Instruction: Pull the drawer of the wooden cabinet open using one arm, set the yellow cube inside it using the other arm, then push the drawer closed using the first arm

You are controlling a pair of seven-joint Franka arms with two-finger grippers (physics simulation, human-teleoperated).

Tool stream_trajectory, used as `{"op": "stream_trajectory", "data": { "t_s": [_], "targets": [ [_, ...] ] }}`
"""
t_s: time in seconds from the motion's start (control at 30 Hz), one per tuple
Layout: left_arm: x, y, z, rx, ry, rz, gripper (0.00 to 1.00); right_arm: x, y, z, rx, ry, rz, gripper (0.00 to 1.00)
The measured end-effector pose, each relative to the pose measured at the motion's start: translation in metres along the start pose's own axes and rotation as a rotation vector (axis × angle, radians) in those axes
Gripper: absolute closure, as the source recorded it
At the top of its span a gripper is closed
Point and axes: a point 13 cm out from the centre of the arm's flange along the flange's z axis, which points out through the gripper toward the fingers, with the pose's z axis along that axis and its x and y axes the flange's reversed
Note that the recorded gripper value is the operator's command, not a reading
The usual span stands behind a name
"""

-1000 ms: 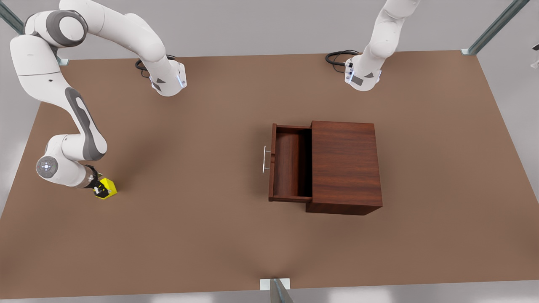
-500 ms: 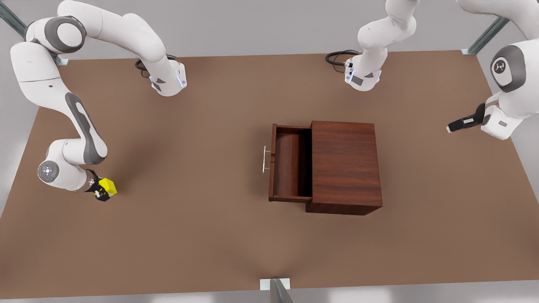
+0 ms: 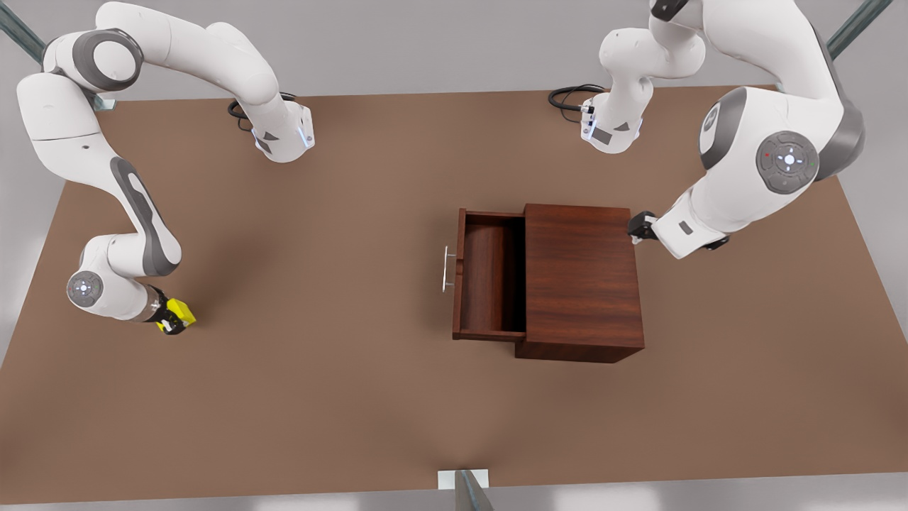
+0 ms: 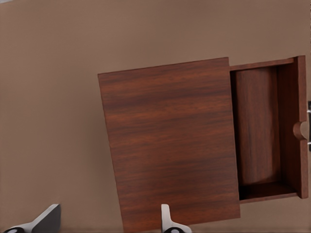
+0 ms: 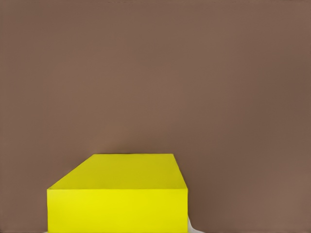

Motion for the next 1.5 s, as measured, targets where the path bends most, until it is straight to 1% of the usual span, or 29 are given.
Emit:
{"op": "stream_trajectory", "data": {
  "t_s": [0.07, 0.17, 0.27, 0.43, 0.5, 0.6, 0.77, 0.87, 0.93, 1.03, 1.13, 1.27, 1.3, 1.33, 1.5],
  "targets": [
    [-0.002, 0.001, 0.007, -0.003, 0.012, 0.003, 0.00, 0.003, 0.012, -0.020, -0.035, -0.001, -0.008, 0.53],
    [-0.005, 0.016, 0.014, -0.008, 0.021, -0.014, 0.00, 0.013, 0.042, -0.077, -0.083, -0.027, -0.031, 0.53],
    [-0.007, 0.029, 0.019, 0.003, 0.021, -0.029, 0.00, 0.045, 0.102, -0.145, -0.124, -0.036, -0.078, 0.53],
    [-0.008, 0.030, 0.023, 0.008, 0.021, -0.019, 0.00, 0.152, 0.201, -0.234, -0.153, -0.012, -0.149, 0.53],
    [-0.007, 0.030, 0.024, 0.006, 0.023, -0.015, 0.00, 0.213, 0.248, -0.269, -0.170, 0.008, -0.197, 0.53],
    [-0.007, 0.031, 0.025, 0.005, 0.022, -0.011, 0.00, 0.305, 0.309, -0.298, -0.188, 0.079, -0.240, 0.53],
    [-0.008, 0.031, 0.025, 0.003, 0.020, -0.006, 0.00, 0.470, 0.372, -0.295, -0.152, 0.153, -0.263, 0.53],
    [-0.008, 0.031, 0.024, 0.002, 0.019, -0.003, 0.00, 0.566, 0.388, -0.280, -0.135, 0.166, -0.252, 0.53],
    [-0.008, 0.032, 0.024, 0.002, 0.019, -0.001, 0.00, 0.617, 0.395, -0.279, -0.148, 0.170, -0.230, 0.53],
    [-0.008, 0.032, 0.024, 0.002, 0.019, 0.000, 0.00, 0.659, 0.409, -0.293, -0.201, 0.193, -0.154, 0.53],
    [-0.007, 0.032, 0.024, 0.002, 0.019, 0.003, 0.00, 0.684, 0.416, -0.260, -0.183, 0.157, -0.082, 0.53],
    [0.003, 0.029, 0.028, 0.003, 0.040, 0.006, 0.00, 0.698, 0.418, -0.217, -0.148, 0.120, 0.008, 0.53],
    [0.004, 0.030, 0.029, 0.003, 0.045, 0.005, 0.00, 0.700, 0.418, -0.213, -0.145, 0.118, 0.028, 0.49],
    [0.005, 0.031, 0.029, 0.003, 0.047, 0.004, 0.00, 0.702, 0.418, -0.211, -0.142, 0.117, 0.047, 0.00],
    [0.006, 0.031, 0.031, 0.004, 0.052, 0.003, 0.00, 0.700, 0.416, -0.214, -0.132, 0.120, 0.140, 0.00]
  ]
}}
